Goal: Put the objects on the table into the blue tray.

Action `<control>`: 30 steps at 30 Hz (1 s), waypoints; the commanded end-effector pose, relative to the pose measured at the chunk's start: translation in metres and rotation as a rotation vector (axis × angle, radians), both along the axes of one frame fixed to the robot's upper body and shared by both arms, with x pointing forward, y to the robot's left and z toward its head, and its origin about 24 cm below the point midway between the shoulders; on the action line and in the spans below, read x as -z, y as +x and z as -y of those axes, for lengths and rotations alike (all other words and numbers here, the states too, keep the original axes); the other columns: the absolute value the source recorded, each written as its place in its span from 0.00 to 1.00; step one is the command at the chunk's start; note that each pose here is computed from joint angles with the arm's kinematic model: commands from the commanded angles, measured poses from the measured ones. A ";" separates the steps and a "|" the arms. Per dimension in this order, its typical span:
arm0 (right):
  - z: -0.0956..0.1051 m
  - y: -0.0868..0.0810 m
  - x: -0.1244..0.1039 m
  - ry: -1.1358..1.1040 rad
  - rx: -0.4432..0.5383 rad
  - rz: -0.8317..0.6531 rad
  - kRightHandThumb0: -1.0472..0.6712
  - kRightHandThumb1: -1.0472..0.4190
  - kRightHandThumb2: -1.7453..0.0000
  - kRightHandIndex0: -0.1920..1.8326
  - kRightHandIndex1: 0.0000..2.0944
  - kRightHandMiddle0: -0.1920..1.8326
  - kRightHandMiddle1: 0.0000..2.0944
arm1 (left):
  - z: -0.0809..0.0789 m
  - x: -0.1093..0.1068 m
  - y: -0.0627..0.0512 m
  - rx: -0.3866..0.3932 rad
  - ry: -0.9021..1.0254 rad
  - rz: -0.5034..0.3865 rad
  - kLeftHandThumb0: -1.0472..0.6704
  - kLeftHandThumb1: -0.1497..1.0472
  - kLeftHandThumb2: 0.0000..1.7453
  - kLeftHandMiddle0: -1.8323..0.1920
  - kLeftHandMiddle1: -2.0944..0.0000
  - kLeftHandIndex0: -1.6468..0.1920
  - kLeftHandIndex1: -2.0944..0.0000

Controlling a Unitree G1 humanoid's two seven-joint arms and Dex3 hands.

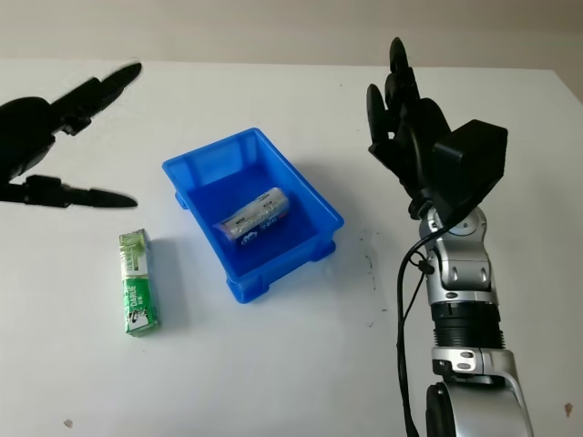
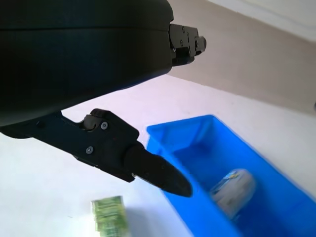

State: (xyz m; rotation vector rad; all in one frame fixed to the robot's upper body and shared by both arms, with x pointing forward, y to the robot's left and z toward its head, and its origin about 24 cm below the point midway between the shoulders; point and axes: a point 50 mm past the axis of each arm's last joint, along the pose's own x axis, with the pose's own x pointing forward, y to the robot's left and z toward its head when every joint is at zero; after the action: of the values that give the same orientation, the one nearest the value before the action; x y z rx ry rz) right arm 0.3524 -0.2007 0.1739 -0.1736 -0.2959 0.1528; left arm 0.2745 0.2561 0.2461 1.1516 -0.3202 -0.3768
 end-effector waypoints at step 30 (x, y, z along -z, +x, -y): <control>0.002 0.001 -0.002 0.006 -0.029 0.003 0.18 0.00 0.64 0.00 0.00 0.00 0.00 | -0.015 0.023 -0.052 0.301 0.684 0.296 0.59 1.00 0.13 0.71 0.97 0.68 0.95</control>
State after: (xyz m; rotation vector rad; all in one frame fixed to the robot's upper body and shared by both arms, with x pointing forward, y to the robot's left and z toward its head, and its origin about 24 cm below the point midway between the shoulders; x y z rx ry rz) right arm 0.3524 -0.2007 0.1724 -0.1647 -0.2843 0.1830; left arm 0.2252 0.2699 0.2229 1.8564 -0.6459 -0.6143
